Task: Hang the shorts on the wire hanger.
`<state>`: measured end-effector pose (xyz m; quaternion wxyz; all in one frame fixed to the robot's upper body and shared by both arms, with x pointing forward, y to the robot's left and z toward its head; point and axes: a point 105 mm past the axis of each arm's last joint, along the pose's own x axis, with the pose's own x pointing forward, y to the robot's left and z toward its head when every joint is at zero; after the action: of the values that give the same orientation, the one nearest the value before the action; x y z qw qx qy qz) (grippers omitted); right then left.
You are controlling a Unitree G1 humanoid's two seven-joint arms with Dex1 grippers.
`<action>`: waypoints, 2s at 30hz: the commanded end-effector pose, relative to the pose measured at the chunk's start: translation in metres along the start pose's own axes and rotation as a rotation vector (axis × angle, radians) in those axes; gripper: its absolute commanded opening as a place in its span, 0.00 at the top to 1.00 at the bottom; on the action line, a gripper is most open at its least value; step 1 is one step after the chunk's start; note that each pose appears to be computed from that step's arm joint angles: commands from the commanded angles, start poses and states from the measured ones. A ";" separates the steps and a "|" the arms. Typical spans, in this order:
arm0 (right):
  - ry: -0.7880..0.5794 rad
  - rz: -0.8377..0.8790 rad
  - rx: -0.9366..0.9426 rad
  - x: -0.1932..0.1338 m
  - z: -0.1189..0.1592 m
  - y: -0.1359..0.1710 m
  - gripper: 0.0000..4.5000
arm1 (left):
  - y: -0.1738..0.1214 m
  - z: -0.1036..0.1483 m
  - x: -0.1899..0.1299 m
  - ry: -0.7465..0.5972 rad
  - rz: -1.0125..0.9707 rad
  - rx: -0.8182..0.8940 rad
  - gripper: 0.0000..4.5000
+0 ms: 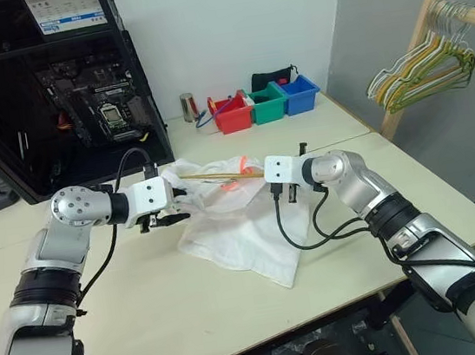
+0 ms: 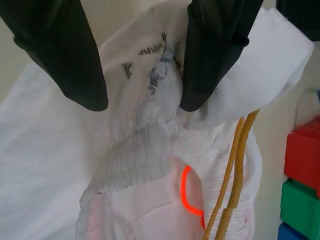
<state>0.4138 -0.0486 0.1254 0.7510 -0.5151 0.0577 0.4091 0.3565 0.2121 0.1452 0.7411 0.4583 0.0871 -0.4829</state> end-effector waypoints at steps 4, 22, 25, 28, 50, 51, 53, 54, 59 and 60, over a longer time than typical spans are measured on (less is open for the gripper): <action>-0.059 -0.047 -0.022 -0.008 0.019 -0.015 1.00 | 0.017 0.012 -0.004 -0.030 0.052 0.068 0.72; -0.012 -0.075 0.017 -0.015 -0.004 -0.028 1.00 | 0.042 -0.001 -0.046 -0.012 0.200 -0.070 1.00; -0.009 -0.070 0.023 -0.016 -0.006 -0.028 1.00 | 0.043 -0.004 -0.051 0.000 0.215 -0.086 1.00; -0.002 -0.068 0.027 -0.019 -0.010 -0.029 1.00 | 0.040 -0.015 -0.059 0.037 0.233 -0.109 1.00; -0.197 0.085 0.095 -0.049 -0.008 -0.008 1.00 | 0.048 -0.051 -0.073 0.067 0.455 -0.191 1.00; -0.205 0.096 0.100 -0.050 -0.008 -0.006 1.00 | 0.049 -0.051 -0.074 0.068 0.458 -0.181 1.00; -0.207 0.113 0.091 -0.051 -0.010 -0.003 1.00 | 0.050 -0.050 -0.074 0.063 0.470 -0.170 1.00; -0.205 0.119 0.081 -0.051 -0.012 -0.001 1.00 | 0.051 -0.050 -0.075 0.060 0.477 -0.167 1.00; -0.170 0.130 0.036 -0.050 -0.021 0.004 1.00 | 0.058 -0.046 -0.079 0.043 0.514 -0.154 1.00; -0.163 0.131 0.028 -0.050 -0.022 0.005 1.00 | 0.060 -0.045 -0.080 0.038 0.524 -0.154 1.00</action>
<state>0.3785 -0.0734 0.1348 0.7276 -0.4460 0.0227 0.5207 0.3738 0.2815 0.1721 0.8485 0.4169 0.0423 -0.3233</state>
